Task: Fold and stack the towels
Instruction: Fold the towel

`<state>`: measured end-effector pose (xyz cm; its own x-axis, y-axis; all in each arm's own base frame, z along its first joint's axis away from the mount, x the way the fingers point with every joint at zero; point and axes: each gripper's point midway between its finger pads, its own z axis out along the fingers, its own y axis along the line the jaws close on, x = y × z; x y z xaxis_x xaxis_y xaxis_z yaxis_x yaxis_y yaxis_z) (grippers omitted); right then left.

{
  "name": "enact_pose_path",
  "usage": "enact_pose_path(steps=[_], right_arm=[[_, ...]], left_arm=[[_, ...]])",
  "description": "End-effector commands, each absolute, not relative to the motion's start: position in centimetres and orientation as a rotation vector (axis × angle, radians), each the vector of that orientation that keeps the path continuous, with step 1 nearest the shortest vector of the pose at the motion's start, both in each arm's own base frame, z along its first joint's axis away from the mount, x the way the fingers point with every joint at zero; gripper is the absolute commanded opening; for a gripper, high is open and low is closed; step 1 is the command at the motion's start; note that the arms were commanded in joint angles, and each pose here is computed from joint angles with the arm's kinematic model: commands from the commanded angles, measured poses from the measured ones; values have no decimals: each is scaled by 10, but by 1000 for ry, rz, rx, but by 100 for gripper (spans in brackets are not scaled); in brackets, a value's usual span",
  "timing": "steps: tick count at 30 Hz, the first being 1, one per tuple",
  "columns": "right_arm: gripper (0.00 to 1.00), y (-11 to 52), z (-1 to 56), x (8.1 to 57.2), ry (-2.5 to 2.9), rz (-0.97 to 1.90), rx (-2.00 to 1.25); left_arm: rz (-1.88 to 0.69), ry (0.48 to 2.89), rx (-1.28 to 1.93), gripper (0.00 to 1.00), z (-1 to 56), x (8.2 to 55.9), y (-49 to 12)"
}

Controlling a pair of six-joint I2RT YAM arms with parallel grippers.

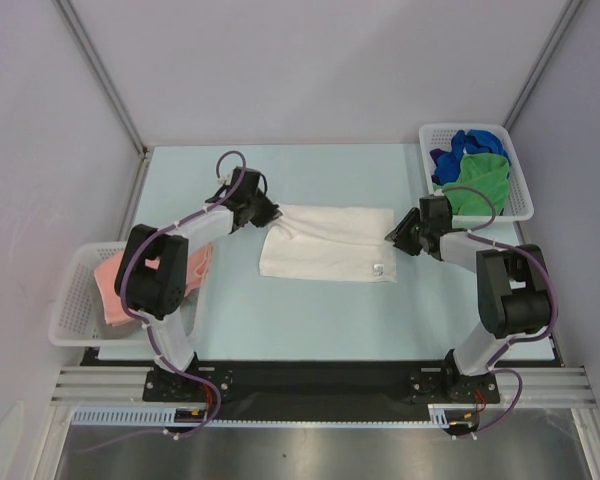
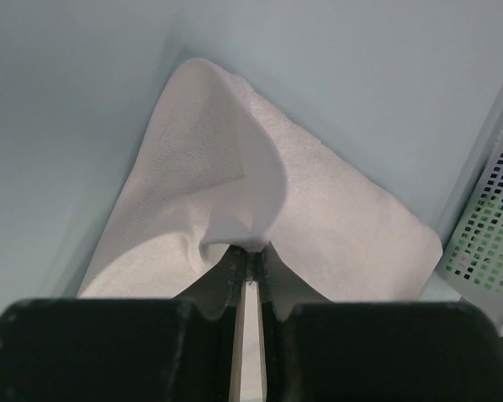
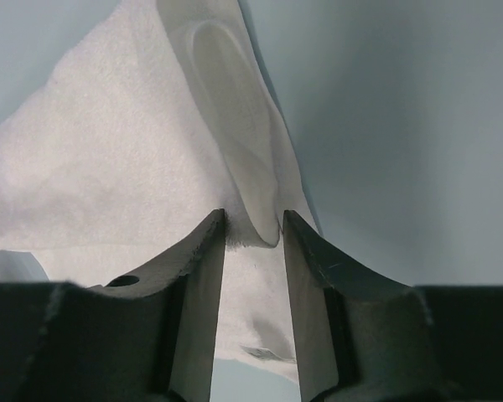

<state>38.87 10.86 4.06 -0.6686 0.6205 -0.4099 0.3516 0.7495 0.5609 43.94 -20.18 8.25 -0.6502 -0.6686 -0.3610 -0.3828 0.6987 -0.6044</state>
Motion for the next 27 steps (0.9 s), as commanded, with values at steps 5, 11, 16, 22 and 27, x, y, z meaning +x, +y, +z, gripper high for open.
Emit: enact_pose_path(steps=[5,11,16,22,27], right_arm=[[37,106,73,397,2311,605,695],[38,108,74,398,2309,626,708],[39,112,64,396,2326,650,734],[44,112,57,393,2337,651,738],[45,111,50,389,2348,647,745]], left_arm=[[-685,2320,-788,11,84,446,-201],[-686,2320,-789,10,83,446,-200],[-687,2324,-790,10,81,447,-199],[-687,2325,-793,10,79,447,-199],[-689,2325,-794,9,78,447,-200]])
